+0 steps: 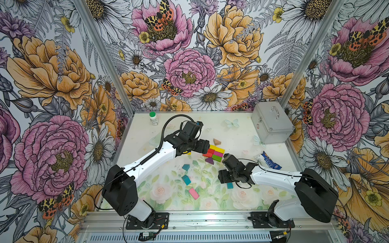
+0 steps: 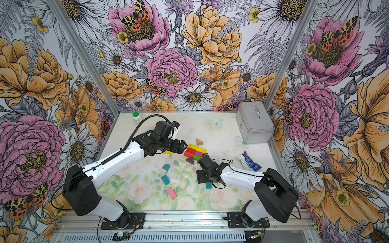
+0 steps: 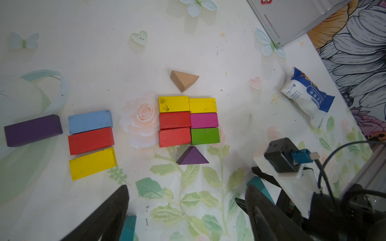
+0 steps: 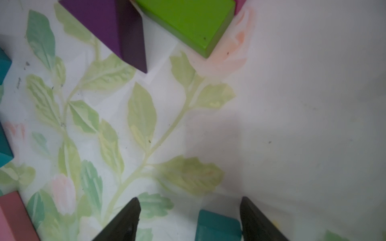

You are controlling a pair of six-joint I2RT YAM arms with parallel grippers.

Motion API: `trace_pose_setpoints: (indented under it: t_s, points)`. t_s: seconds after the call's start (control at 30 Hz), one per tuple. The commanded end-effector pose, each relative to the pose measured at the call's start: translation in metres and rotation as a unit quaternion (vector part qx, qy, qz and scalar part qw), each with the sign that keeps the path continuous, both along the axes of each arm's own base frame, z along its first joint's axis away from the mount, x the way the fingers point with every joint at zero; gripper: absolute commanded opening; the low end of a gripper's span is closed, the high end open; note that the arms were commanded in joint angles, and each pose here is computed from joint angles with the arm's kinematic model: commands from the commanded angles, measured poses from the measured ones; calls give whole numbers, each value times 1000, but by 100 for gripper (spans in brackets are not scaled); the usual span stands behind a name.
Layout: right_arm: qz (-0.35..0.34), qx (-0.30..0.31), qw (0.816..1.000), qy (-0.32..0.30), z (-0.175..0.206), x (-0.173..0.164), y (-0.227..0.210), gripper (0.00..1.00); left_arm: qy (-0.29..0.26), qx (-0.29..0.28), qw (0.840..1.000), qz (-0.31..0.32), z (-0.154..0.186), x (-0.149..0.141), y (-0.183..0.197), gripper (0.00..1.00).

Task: Assemble a piece of candy with building blocks
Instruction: Adjust the building block at the center of the board, then pick up the building block from the center of the board, then place the building block at the center of the board.

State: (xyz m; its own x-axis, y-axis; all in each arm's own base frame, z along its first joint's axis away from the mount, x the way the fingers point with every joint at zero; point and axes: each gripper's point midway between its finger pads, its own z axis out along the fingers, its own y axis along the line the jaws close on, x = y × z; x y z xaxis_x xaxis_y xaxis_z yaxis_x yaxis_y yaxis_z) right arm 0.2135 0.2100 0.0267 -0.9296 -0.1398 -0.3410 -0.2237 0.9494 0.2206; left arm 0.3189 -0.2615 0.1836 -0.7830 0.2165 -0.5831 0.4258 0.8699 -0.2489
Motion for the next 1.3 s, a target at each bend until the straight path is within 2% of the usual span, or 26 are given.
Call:
trace_pose_setpoints:
  t_s: [0.0,0.23,0.37,0.43,0.57,0.63,0.7,0.87,1.0,1.13,1.27]
  points:
    - [9,-14,1000,-7,8,-7,-9,76,-12,-24,1000,7,14,-1,3,87]
    - [-1,-21,999,29,-4,-25,-20,76,-3,-20,1000,4,7,-1,2,87]
    - [18,-30,998,50,-14,-37,-16,73,-6,-19,1000,6,8,-2,4,87]
    - [22,-37,998,56,-18,-39,-16,63,-7,-19,1000,8,9,-2,5,87]
    - [35,-51,996,66,-26,-43,-11,29,-8,-20,1000,10,10,-3,8,87]
    - [45,-56,995,69,-28,-45,-7,20,-9,-21,1000,14,10,-3,11,87]
    - [58,-61,994,66,-25,-42,-1,17,-9,-22,1000,16,10,-4,15,87]
    - [101,-64,993,13,16,-10,24,9,-1,-44,999,31,15,-5,31,87]
    - [157,-50,985,-57,68,38,59,7,24,-105,993,42,27,-6,49,87]
    - [247,-26,962,-112,102,85,111,9,21,-139,986,85,38,-3,83,87]
    - [348,25,929,-125,113,104,172,11,43,-201,971,122,42,-3,117,87]
